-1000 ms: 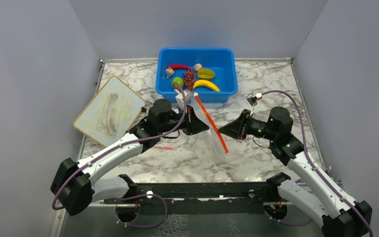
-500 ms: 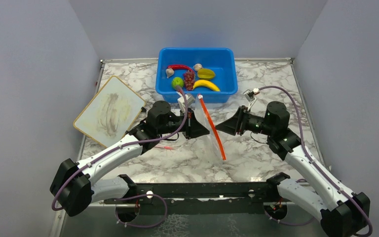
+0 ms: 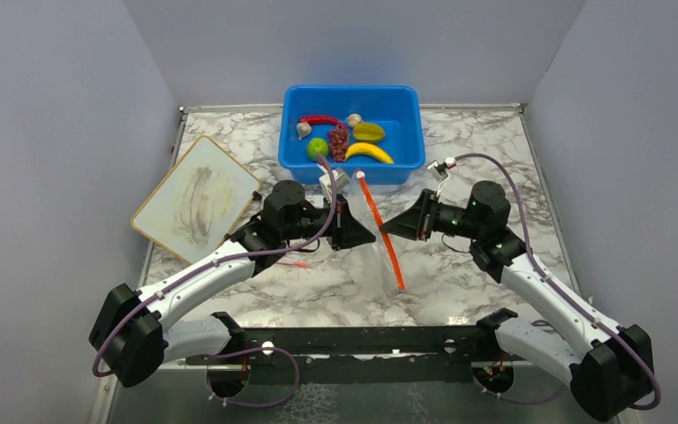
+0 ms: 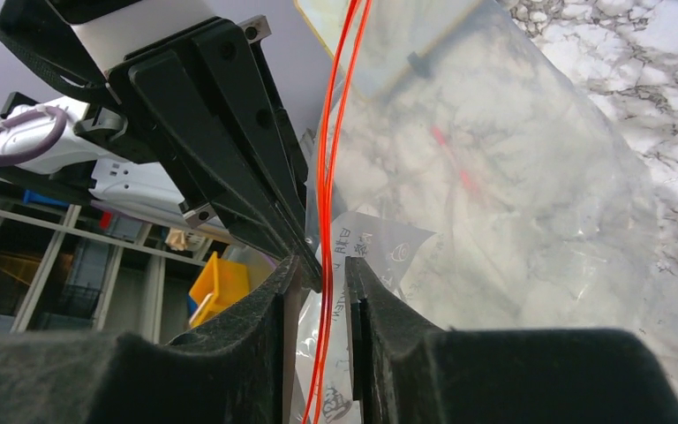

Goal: Place the food in the zip-top bag and seal the zipper
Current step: Open the zipper of the food storage bag.

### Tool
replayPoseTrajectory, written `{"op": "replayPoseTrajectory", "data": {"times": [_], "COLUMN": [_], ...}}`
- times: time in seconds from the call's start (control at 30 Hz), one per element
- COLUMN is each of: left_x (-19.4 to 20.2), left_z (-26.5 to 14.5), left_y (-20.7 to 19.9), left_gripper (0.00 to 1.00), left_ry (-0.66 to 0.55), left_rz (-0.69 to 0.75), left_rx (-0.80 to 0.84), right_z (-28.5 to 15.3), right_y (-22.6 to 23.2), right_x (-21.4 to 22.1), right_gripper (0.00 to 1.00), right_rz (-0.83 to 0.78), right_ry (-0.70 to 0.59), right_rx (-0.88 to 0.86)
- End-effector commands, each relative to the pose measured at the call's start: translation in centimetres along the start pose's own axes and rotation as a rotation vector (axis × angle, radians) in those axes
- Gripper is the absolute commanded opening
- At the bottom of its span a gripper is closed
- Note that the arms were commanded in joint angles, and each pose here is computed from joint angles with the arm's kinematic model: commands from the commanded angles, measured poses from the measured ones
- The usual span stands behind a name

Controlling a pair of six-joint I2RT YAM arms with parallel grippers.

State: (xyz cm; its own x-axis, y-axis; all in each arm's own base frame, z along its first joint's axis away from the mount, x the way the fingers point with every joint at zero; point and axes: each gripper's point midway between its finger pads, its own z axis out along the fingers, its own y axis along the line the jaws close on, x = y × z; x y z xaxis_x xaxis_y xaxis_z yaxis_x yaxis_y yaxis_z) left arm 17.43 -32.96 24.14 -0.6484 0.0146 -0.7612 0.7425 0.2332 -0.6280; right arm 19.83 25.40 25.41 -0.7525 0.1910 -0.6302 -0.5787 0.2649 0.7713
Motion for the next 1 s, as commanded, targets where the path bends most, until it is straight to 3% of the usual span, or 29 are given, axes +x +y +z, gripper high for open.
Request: {"op": "replayPoseTrajectory", "data": {"times": [0.0, 0.07, 0.23, 0.73, 0.97], "left_x": [0.1, 0.3, 0.5, 0.3, 0.6], "left_z": [-0.1, -0.2, -0.2, -2.3, -2.9], "left_y": [-0.9, -0.8, -0.7, -3.4, -3.8], "left_gripper": [0.00, 0.00, 0.00, 0.00, 0.00], "left_ry": [-0.004, -0.004, -0.001, -0.030, -0.024], "left_rz": [0.052, 0.052, 0.067, 0.161, 0.167], "left_rx": [0.046, 0.047, 0.047, 0.124, 0.130], "right_z": [0.1, 0.1, 0.0, -0.9, -0.9], "right_y": [0.9, 0.8, 1.2, 2.8, 1.7], "right_x": [0.3, 0.3, 0.7, 0.7, -0.1], "right_gripper": [0.25, 0.23, 0.01, 0.01, 0.01], "right_rz": [-0.012, -0.008, 0.012, -0.035, -0.072], "right_ry": [0.008, 0.010, 0.019, 0.020, -0.008], "right_rx": [-0.059, -0.059, -0.092, -0.117, -0.030]}}
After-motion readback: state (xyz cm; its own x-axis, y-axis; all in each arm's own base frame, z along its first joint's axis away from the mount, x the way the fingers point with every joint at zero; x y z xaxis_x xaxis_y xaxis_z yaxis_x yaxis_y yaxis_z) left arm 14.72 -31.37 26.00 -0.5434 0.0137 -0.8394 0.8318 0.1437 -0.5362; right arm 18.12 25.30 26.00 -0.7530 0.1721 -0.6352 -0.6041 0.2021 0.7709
